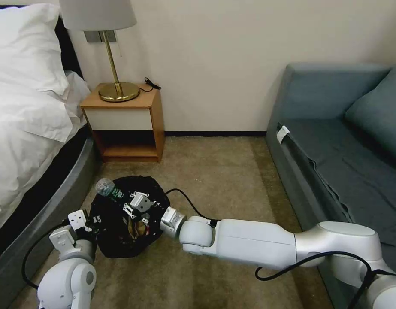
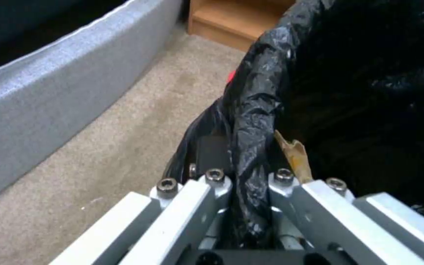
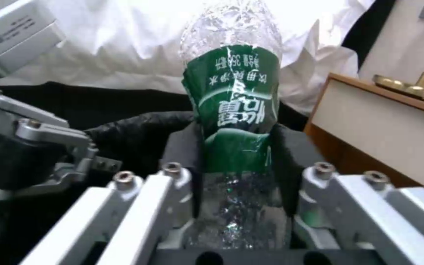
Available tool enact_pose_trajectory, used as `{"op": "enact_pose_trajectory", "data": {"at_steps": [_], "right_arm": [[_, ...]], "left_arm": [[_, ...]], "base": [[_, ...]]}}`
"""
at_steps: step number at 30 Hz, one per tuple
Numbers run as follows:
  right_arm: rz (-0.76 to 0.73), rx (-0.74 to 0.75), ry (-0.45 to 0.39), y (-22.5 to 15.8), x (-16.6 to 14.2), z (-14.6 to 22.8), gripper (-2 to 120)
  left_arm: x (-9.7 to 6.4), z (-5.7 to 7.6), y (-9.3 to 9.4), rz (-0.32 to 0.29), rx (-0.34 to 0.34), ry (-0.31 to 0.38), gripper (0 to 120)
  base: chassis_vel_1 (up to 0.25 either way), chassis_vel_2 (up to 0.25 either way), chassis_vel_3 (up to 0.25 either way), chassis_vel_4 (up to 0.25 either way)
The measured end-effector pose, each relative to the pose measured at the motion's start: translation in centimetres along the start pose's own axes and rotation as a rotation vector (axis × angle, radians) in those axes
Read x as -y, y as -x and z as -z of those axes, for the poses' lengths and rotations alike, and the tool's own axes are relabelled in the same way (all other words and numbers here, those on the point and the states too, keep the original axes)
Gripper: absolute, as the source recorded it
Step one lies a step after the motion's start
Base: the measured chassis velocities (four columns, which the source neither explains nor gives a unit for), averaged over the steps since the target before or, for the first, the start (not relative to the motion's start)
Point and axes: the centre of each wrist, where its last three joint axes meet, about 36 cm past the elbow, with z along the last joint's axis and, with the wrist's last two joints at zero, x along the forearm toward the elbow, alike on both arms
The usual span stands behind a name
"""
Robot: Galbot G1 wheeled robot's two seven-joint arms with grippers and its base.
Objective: Pick up the trash bin, then pick up the garbage on the floor and place it into the trash bin.
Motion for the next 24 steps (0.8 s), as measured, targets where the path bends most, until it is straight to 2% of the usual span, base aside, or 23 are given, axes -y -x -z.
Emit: {"op": "enact_pose_trajectory", "data": {"at_steps": [2,5,6,8,12,13,15,17,19,22,24], "right_arm": [[-0.002,0.0,-0.002,-0.1,0.1,0.1,36],[-0.002,0.0,0.002,-0.6,0.1,0.4,50],[-0.002,0.0,0.002,-0.6,0.1,0.4,50],[-0.004,-0.002,0.005,-0.9,0.0,0.5,62],[-0.008,-0.005,0.004,-1.1,0.1,0.4,73],[-0.009,-0.008,0.003,-1.2,0.1,0.3,81],[-0.01,-0.009,0.001,-1.3,0.1,0.3,84],[-0.013,-0.006,0.0,-1.3,0.2,0.4,94],[-0.019,0.001,-0.001,-1.2,0.5,0.7,98],[-0.033,0.02,-0.007,-0.9,1.2,1.4,99],[-0.048,0.037,-0.017,-0.9,2.2,2.2,100]], "left_arm": [[0.0,0.0,0.0,0.001,0.0,0.0,2],[0.0,0.1,0.0,0.0,0.001,-0.001,2],[0.0,0.1,0.0,0.0,0.001,-0.001,2],[0.1,0.2,0.0,-0.002,0.003,-0.002,2],[0.2,0.1,0.1,-0.004,0.001,-0.004,2],[0.2,0.0,0.2,-0.004,-0.002,-0.005,2],[0.2,0.0,0.2,-0.004,-0.003,-0.006,2],[0.3,-0.1,0.2,-0.005,-0.005,-0.01,2],[0.3,-0.1,0.2,-0.002,-0.007,-0.014,2],[0.3,-0.2,0.3,-0.001,-0.024,-0.052,2],[0.3,-0.4,0.4,0.005,-0.081,-0.129,2]], "base": [[0.0,0.0,0.0,0.0],[0.0,0.0,0.0,0.0],[0.0,0.0,0.0,0.0],[0.0,0.0,0.0,0.0],[0.0,0.0,0.0,0.0],[0.0,0.0,0.0,0.0],[0.0,0.0,0.0,0.0],[0.0,0.0,0.0,0.0],[0.0,0.0,0.0,0.0],[0.0,0.0,0.0,0.0],[0.0,0.0,0.0,0.0]]}}
